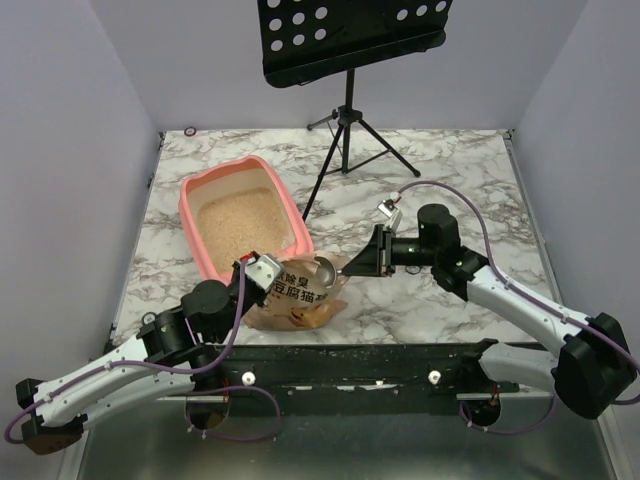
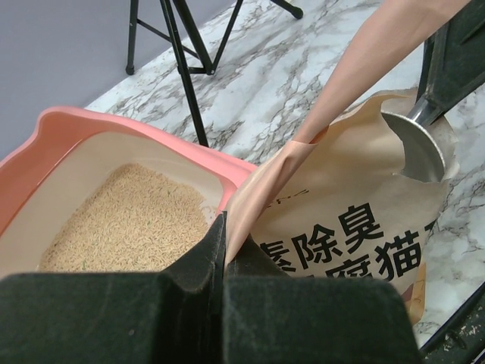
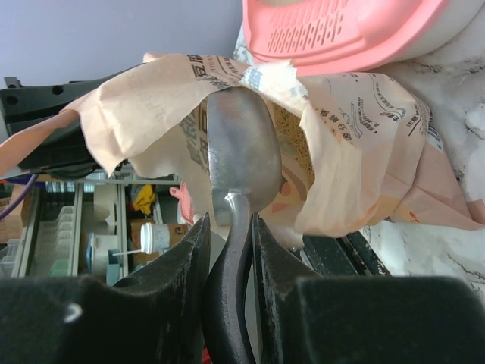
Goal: Fill the litter box with clean litter
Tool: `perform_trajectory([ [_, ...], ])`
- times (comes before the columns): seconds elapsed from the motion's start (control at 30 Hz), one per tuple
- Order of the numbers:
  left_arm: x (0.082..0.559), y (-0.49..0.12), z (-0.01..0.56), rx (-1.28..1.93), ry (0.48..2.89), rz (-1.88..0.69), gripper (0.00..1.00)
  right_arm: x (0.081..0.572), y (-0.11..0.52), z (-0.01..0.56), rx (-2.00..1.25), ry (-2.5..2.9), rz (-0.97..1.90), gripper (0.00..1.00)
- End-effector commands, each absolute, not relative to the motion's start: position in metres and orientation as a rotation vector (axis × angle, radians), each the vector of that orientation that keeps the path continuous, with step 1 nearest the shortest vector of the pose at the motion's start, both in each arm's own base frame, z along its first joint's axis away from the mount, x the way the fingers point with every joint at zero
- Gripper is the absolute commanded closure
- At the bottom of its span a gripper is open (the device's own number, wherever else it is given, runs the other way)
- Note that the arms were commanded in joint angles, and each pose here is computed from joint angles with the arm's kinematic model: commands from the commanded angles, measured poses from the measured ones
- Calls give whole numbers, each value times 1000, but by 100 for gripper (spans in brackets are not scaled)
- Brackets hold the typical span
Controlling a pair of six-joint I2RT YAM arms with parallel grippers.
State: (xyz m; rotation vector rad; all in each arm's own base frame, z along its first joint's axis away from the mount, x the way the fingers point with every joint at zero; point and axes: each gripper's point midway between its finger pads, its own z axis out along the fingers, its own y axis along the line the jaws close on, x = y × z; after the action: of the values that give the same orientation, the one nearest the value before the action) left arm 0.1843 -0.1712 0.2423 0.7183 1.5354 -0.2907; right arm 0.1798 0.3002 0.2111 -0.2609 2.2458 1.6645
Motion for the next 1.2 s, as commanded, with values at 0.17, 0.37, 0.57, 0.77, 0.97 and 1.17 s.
perform_trajectory([
  [0.17, 183, -188, 274, 674, 1450, -395, 100, 171, 282, 239, -258, 2194, 1689, 99],
  [0.37, 180, -193, 273, 691, 1438, -424, 100, 179, 257, 225, -152, 2231, 1634, 99],
  [0.57, 179, -198, 269, 716, 1438, -427, 100, 177, 246, 220, -115, 2246, 1638, 99],
  [0.77, 181, -200, 265, 719, 1445, -418, 100, 172, 231, 217, -52, 2251, 1618, 99],
  [0.97, 182, -199, 264, 716, 1449, -408, 100, 168, 216, 214, 13, 2246, 1614, 99],
  [1.17, 182, -193, 270, 690, 1435, -405, 100, 163, 210, 225, 45, 2212, 1665, 99],
])
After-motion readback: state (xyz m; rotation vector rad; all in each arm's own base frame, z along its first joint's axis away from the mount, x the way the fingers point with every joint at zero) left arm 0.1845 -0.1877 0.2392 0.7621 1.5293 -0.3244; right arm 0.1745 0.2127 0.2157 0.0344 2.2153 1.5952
